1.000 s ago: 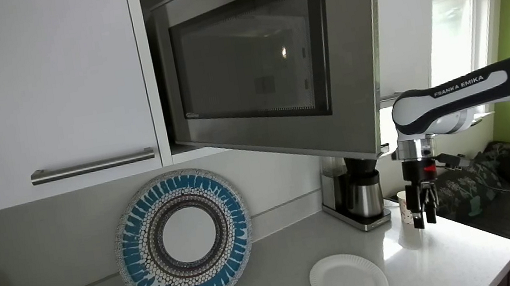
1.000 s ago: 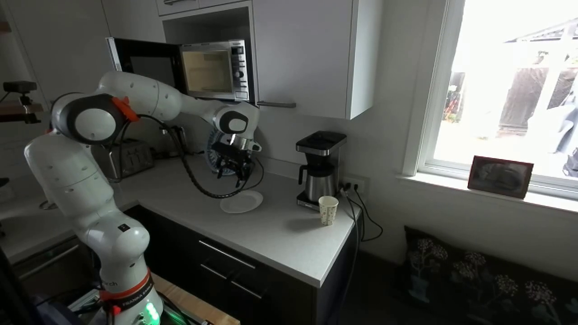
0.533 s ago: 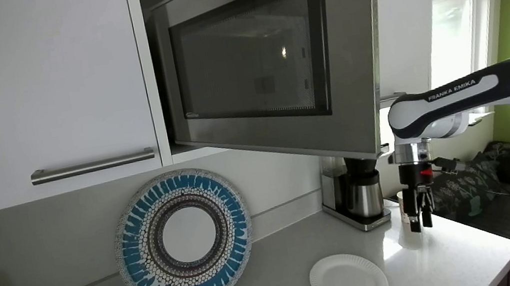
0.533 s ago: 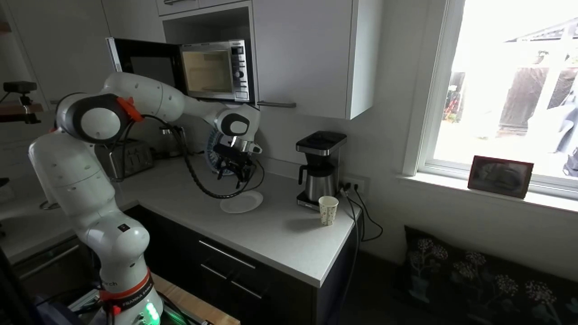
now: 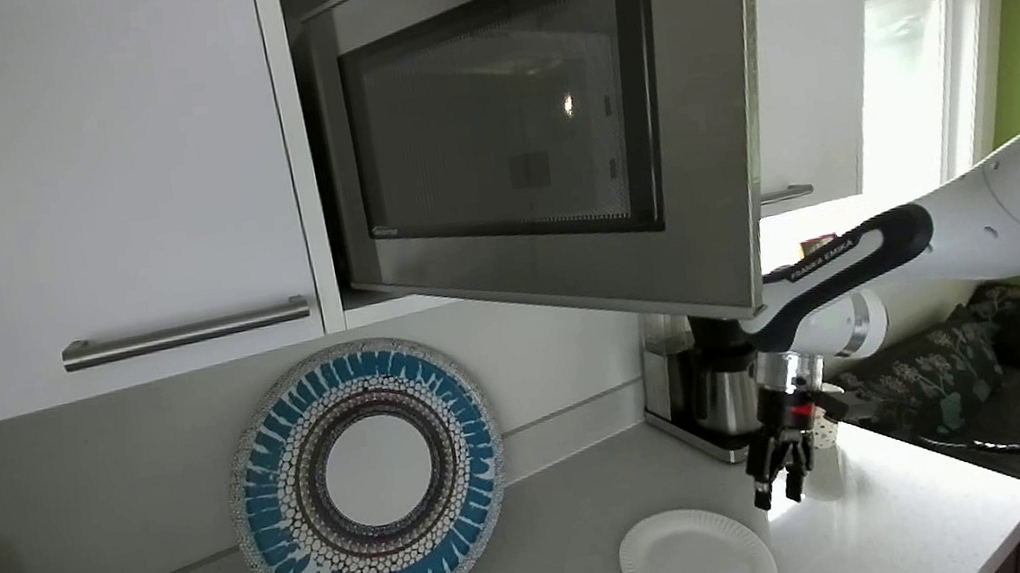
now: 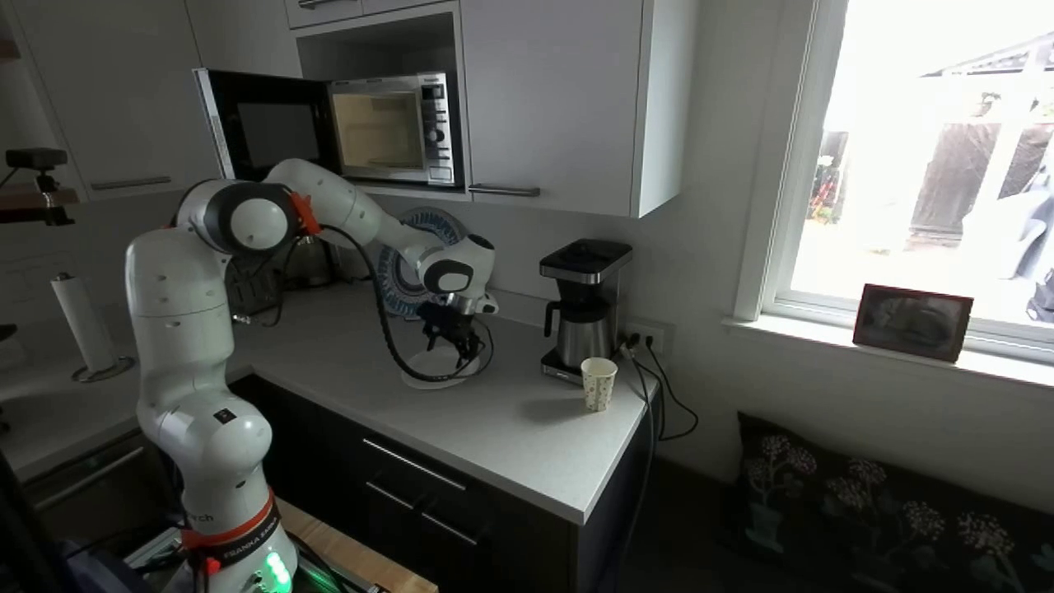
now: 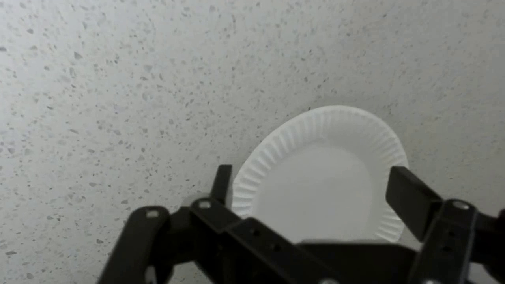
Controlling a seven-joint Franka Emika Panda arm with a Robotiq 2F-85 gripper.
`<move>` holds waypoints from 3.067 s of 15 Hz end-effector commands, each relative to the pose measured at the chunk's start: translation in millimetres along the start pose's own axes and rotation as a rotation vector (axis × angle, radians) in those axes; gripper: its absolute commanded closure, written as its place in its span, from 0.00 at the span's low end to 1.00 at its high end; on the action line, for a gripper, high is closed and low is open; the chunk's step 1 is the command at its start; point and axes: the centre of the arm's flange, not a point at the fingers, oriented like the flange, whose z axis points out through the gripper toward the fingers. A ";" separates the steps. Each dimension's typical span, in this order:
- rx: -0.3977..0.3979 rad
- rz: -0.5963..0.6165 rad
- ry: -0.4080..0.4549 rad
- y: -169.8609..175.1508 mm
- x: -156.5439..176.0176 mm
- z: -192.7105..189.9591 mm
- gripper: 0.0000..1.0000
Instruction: Put the plate in the microwave and then close the microwave door
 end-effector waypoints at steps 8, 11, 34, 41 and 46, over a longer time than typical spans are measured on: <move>0.137 0.059 0.096 47.6 32.0 55.7 0.00; 0.192 0.081 0.119 58.8 34.0 63.7 0.00; 0.490 0.011 0.370 89.4 5.0 72.9 1.00; 0.577 0.007 0.388 86.8 -62.3 29.3 1.00; 0.679 -0.005 0.413 75.8 -95.1 -10.0 1.00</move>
